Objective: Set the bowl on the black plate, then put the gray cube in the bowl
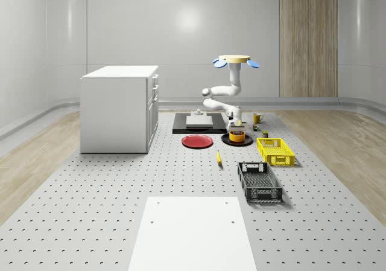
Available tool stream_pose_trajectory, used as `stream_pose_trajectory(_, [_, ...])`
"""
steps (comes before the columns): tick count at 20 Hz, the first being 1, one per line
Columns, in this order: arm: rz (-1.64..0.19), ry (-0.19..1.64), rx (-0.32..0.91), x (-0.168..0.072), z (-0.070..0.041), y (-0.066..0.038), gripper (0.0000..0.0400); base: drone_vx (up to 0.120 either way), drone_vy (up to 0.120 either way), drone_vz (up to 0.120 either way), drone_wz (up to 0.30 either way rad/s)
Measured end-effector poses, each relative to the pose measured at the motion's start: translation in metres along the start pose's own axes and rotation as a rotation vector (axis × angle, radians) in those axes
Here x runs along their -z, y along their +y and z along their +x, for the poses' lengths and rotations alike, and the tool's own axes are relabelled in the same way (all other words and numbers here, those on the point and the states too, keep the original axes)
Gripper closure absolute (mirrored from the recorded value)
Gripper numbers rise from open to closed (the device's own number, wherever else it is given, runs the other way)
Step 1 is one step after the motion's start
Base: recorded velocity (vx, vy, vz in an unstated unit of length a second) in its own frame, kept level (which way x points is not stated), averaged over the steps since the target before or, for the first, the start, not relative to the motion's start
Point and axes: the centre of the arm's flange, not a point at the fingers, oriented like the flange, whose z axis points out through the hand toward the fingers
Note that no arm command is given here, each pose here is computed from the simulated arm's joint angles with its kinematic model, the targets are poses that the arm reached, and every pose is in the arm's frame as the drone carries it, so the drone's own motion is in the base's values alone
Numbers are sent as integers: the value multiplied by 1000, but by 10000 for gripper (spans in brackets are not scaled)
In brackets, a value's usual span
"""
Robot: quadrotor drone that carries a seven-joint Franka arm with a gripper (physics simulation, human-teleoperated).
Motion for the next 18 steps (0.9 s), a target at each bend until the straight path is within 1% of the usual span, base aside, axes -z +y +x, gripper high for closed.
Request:
stream_pose_trajectory(1, [0, 0, 0, -2, 0, 0, 150, 0, 0, 0, 0])
stream_pose_trajectory(2, [0, 0, 0, -4, 0, 0, 117, 0, 0, 0, 0])
stream_pose_trajectory(4, [0, 0, 0, -7, 0, 0, 71, 0, 0, 0, 0])
stream_pose_trajectory(7, [0, 0, 0, -2, 0, 0, 33, 0, 0, 0, 0])
stream_pose_trajectory(11, [0, 0, 0, 12, 0, 0, 12, 0, 0, 0, 0])
stream_pose_trajectory(15, [0, 0, 0, 30, 0, 0, 5, 0, 0, 0, 0])
stream_pose_trajectory(18, [0, 0, 0, 38, 0, 0, 2, 0, 0, 0, 0])
